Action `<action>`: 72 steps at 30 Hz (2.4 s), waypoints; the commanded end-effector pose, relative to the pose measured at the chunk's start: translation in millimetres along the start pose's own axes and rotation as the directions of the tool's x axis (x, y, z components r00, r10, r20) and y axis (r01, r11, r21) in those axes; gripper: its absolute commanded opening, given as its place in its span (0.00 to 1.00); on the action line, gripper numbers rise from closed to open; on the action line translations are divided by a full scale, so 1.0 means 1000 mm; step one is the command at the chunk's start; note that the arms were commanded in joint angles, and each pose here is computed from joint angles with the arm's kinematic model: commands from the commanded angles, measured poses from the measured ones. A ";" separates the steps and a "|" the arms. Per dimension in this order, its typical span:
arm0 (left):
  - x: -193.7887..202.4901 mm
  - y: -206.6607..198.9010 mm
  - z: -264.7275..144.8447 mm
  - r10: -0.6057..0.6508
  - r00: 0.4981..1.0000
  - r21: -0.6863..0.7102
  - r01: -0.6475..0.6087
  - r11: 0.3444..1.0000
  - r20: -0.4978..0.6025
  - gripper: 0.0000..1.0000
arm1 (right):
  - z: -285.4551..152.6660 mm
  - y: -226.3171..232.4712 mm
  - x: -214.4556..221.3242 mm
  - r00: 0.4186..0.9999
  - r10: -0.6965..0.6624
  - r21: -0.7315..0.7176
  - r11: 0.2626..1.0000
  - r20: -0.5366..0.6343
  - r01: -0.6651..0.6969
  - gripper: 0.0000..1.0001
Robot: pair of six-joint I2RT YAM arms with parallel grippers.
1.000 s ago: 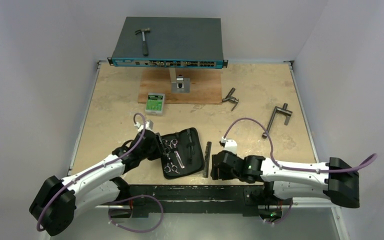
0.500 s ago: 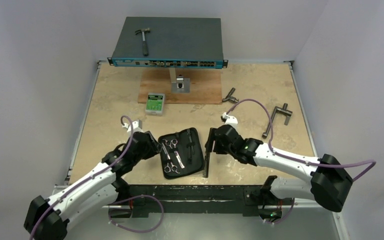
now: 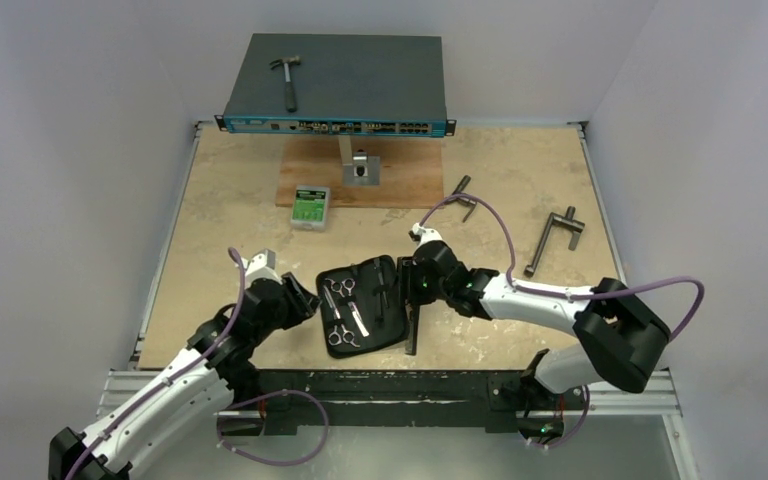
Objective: Sort the hair-cutting tools
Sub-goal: Move the hairdressing tool bag to the center of the board, then pick up the comb at the center of the board.
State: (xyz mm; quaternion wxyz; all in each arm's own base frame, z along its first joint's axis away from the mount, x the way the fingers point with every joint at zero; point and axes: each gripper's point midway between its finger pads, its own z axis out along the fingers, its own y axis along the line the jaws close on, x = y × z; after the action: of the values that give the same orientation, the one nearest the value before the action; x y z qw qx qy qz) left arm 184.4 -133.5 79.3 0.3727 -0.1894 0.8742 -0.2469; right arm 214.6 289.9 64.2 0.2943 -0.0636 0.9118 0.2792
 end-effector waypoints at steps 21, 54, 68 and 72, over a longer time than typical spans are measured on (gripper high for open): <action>0.014 0.025 -0.007 -0.003 1.000 -0.053 0.002 0.999 -0.028 0.44 | 0.043 0.052 0.001 1.000 0.027 -0.241 0.970 -0.013 -0.030 0.13; 0.017 -0.029 -0.019 0.129 0.985 0.121 -0.115 0.986 -0.114 0.41 | 0.016 -0.070 0.019 0.994 -0.090 0.313 0.944 -0.058 0.104 0.45; 0.024 -0.042 -0.013 0.131 0.981 0.136 -0.111 0.984 -0.146 0.41 | -0.010 -0.057 0.138 0.976 -0.030 0.259 0.962 -0.216 0.087 0.20; 0.026 -0.046 -0.012 0.135 0.979 0.142 -0.113 0.983 -0.151 0.41 | -0.022 -0.052 0.145 0.978 -0.010 0.254 0.965 -0.206 0.064 0.14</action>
State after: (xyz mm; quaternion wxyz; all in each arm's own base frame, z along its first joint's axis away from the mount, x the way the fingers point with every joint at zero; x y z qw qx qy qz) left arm 156.9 -165.9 74.9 0.3096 -0.0908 0.9090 -0.2637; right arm 139.0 300.2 15.8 0.2850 -0.0779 0.9242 0.2421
